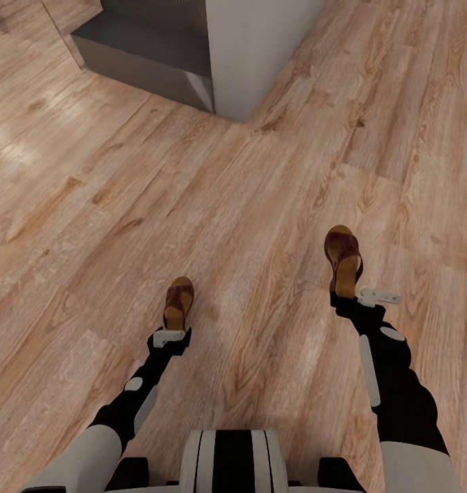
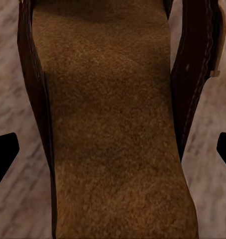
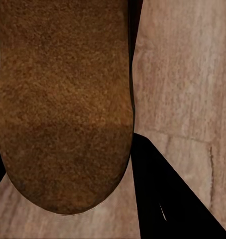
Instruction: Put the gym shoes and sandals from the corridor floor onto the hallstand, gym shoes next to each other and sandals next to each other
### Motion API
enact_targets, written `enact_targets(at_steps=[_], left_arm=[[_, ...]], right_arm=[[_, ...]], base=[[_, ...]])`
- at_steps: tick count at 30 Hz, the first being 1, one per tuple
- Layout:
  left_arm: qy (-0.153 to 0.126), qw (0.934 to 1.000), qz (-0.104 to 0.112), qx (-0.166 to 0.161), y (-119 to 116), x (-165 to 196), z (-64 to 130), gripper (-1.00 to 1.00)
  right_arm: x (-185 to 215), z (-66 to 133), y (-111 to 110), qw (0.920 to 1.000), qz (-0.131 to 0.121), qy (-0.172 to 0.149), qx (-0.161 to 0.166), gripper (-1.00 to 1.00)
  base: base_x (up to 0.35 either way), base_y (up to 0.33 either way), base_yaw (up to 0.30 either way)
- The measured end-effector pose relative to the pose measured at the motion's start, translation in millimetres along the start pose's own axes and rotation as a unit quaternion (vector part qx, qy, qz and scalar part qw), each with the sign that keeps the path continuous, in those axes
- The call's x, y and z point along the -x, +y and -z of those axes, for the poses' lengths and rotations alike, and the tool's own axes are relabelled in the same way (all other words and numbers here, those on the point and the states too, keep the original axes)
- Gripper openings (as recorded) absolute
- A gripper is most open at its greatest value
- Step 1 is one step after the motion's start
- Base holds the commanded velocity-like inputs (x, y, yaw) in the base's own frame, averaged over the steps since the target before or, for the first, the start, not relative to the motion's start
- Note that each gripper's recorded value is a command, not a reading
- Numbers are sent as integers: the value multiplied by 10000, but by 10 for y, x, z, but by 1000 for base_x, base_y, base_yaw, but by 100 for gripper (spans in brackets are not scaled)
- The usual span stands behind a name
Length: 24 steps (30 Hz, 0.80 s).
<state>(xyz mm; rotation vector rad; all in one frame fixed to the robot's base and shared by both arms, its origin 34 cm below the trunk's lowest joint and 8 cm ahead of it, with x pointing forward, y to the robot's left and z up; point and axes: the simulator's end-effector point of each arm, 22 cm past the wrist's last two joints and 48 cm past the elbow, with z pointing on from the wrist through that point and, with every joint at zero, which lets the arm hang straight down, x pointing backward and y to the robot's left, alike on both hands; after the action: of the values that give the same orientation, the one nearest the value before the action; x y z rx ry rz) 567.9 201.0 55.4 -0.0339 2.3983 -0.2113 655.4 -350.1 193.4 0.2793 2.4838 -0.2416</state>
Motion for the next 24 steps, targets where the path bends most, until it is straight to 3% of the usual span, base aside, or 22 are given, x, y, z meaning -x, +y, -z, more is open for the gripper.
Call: enact_targets(at_steps=[24], left_arm=[[74, 10000, 7, 2, 9, -113, -16, 100]], right_arm=[[-109, -55, -5, 10000, 21, 87, -16, -100]], base=[[-9, 0, 0]])
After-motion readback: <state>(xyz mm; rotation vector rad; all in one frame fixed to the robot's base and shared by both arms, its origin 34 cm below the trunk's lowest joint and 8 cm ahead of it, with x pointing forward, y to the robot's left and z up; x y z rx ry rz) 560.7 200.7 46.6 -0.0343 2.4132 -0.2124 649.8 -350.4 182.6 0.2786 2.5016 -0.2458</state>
